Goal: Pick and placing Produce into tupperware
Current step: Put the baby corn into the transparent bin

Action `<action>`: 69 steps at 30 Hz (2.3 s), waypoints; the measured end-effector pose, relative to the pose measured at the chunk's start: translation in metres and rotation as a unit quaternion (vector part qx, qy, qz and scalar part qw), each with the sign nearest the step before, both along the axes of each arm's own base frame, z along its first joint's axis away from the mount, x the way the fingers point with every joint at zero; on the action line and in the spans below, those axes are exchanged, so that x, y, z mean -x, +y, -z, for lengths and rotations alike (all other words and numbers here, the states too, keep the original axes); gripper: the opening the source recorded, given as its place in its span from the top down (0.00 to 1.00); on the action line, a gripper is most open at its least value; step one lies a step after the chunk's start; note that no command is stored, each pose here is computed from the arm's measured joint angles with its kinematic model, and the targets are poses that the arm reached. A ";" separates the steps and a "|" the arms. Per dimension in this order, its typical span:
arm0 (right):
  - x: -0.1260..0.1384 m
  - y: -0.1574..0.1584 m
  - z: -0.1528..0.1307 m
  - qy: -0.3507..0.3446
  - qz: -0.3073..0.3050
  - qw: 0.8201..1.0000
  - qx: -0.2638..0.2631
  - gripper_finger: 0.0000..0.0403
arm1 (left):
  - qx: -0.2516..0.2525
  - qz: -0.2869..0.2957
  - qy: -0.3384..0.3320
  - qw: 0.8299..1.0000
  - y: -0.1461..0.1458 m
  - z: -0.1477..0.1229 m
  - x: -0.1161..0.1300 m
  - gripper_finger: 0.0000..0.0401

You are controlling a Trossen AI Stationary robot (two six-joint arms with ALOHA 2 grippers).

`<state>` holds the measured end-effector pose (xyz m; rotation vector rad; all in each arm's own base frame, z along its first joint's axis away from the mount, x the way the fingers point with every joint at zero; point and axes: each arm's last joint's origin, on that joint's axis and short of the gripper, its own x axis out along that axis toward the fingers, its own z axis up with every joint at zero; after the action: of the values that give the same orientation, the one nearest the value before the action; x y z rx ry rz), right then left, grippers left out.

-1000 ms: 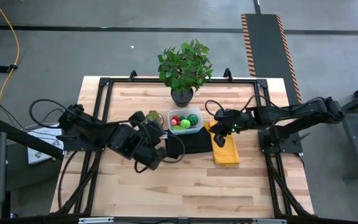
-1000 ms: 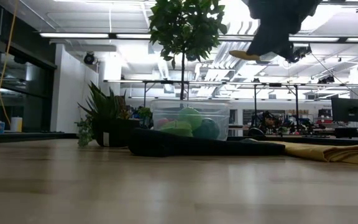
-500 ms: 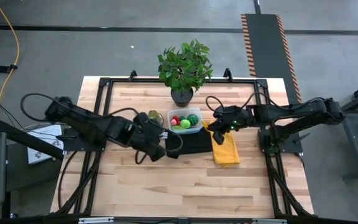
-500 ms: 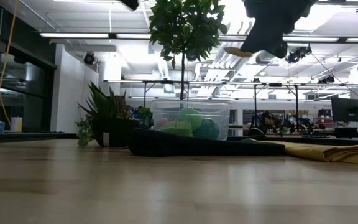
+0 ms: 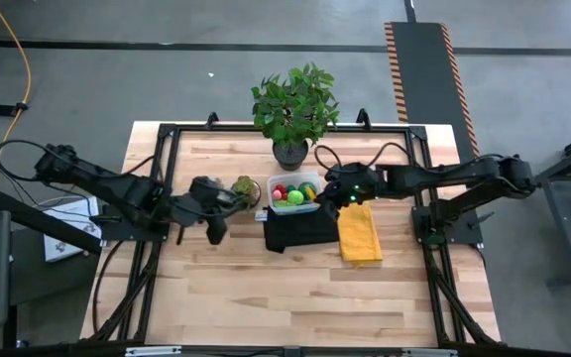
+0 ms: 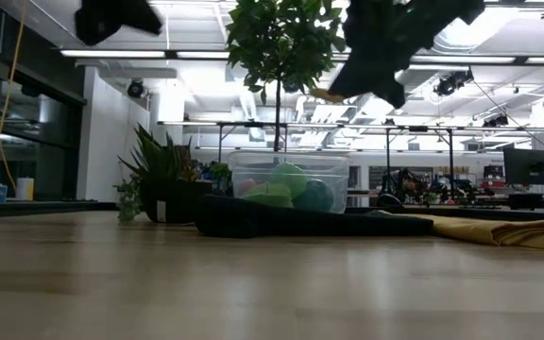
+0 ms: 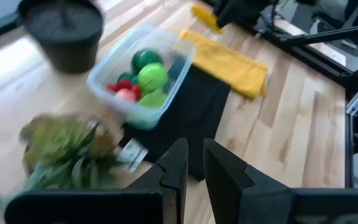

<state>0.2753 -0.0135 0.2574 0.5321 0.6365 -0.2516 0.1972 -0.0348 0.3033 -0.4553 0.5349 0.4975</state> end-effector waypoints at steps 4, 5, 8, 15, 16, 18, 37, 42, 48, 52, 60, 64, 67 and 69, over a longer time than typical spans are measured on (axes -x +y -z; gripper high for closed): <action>-0.012 -0.008 0.008 -0.011 0.023 1.000 -0.011 0.95 | 0.019 -0.016 -0.004 1.000 0.005 0.017 0.020 0.90; -0.014 -0.010 0.010 -0.012 0.027 0.999 -0.014 0.95 | 0.019 -0.017 -0.001 1.000 0.005 0.021 0.022 0.90; -0.020 -0.014 0.016 -0.016 0.037 0.999 -0.019 0.95 | 0.026 -0.024 -0.002 0.999 0.007 0.030 0.030 0.90; -0.028 -0.018 0.026 -0.013 0.051 0.998 -0.032 0.95 | 0.026 -0.024 0.002 0.999 0.008 0.036 0.032 0.90; -0.029 -0.018 0.026 -0.016 0.052 0.998 -0.032 0.95 | 0.025 -0.024 0.003 0.999 0.008 0.036 0.032 0.90; -0.028 -0.018 0.026 -0.014 0.054 0.998 -0.031 0.95 | 0.023 -0.023 0.004 0.999 0.008 0.036 0.032 0.90; -0.034 -0.023 0.042 0.014 0.081 0.996 -0.032 0.95 | 0.019 -0.021 0.008 1.000 0.008 0.036 0.032 0.90; -0.034 -0.024 0.042 0.012 0.097 0.995 -0.019 0.95 | 0.019 -0.021 0.009 1.000 0.008 0.037 0.032 0.90; -0.032 -0.025 0.044 0.026 0.119 0.992 -0.012 0.95 | 0.019 -0.021 0.010 1.000 0.008 0.037 0.032 0.90; -0.031 -0.026 0.044 0.028 0.124 0.992 -0.008 0.95 | 0.017 -0.022 0.010 1.000 0.008 0.037 0.032 0.90; -0.025 -0.030 0.050 0.067 0.140 0.988 -0.004 0.94 | 0.016 -0.023 0.009 1.000 0.008 0.036 0.032 0.90; -0.025 -0.030 0.050 0.070 0.139 0.988 -0.001 0.91 | 0.016 -0.024 0.009 1.000 0.008 0.036 0.032 0.90; -0.025 -0.031 0.050 0.071 0.140 0.988 -0.002 0.85 | 0.016 -0.024 0.009 1.000 0.008 0.036 0.032 0.90; -0.025 -0.031 0.050 0.071 0.141 0.987 -0.002 0.82 | 0.015 -0.025 0.008 1.000 0.008 0.036 0.032 0.90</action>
<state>0.3002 -0.0448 0.2070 0.6113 0.6998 -0.5592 0.1649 -0.0266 0.2668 -0.4947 0.5492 0.5416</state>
